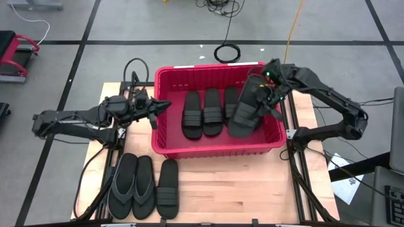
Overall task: Pick and place slides into bin
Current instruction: Put the black slide into the red bin
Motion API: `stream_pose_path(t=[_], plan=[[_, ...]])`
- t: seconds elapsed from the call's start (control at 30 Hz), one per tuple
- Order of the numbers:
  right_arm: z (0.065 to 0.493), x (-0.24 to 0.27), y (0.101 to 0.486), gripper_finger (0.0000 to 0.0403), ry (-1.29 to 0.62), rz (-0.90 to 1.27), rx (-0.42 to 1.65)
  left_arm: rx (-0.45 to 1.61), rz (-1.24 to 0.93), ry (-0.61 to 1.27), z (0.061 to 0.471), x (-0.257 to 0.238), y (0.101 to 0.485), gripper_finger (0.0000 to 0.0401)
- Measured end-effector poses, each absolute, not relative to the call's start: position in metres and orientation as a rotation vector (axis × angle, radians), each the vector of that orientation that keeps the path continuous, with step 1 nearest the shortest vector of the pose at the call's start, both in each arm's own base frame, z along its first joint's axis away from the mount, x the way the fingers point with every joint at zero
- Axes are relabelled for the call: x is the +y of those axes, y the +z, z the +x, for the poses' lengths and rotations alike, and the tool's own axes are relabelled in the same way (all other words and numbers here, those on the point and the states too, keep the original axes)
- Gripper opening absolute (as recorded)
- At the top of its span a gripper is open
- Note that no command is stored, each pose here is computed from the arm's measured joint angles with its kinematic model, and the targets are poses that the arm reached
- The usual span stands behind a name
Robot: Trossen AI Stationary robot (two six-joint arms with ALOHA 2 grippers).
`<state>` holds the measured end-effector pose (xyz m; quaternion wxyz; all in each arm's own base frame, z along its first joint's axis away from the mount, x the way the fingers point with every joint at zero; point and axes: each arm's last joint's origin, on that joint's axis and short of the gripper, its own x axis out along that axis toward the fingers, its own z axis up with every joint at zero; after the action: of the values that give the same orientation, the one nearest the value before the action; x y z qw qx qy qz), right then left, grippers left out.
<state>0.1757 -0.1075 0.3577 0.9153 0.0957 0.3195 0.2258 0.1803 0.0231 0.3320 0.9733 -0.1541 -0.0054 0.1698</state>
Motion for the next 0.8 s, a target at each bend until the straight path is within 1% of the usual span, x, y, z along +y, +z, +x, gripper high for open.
stream_pose_path(t=[0.13,0.27,0.4,0.43,0.57,0.7,0.8], plan=[[0.168,-0.136,0.364,0.0002,0.315,0.118,0.713,-0.003,-0.336,0.336,0.181,0.030,0.330,0.0024],[0.162,-0.161,0.360,0.0002,0.268,0.094,0.758,-0.009,-0.372,0.373,0.182,0.038,0.329,0.0024],[0.161,-0.175,0.342,0.0002,0.275,0.073,0.987,-0.029,-0.383,0.404,0.180,0.044,0.331,0.0024],[0.162,-0.177,0.338,0.0002,0.276,0.067,1.018,-0.029,-0.383,0.413,0.179,0.046,0.330,0.0024],[0.168,-0.183,0.334,0.0002,0.304,0.019,1.007,-0.035,-0.383,0.442,0.178,0.051,0.330,0.0024],[0.178,-0.186,0.324,0.0002,0.353,-0.030,1.054,-0.032,-0.373,0.455,0.177,0.055,0.330,0.0024],[0.182,-0.188,0.317,0.0006,0.358,0.009,1.090,-0.032,-0.362,0.470,0.176,0.058,0.330,0.0024]])
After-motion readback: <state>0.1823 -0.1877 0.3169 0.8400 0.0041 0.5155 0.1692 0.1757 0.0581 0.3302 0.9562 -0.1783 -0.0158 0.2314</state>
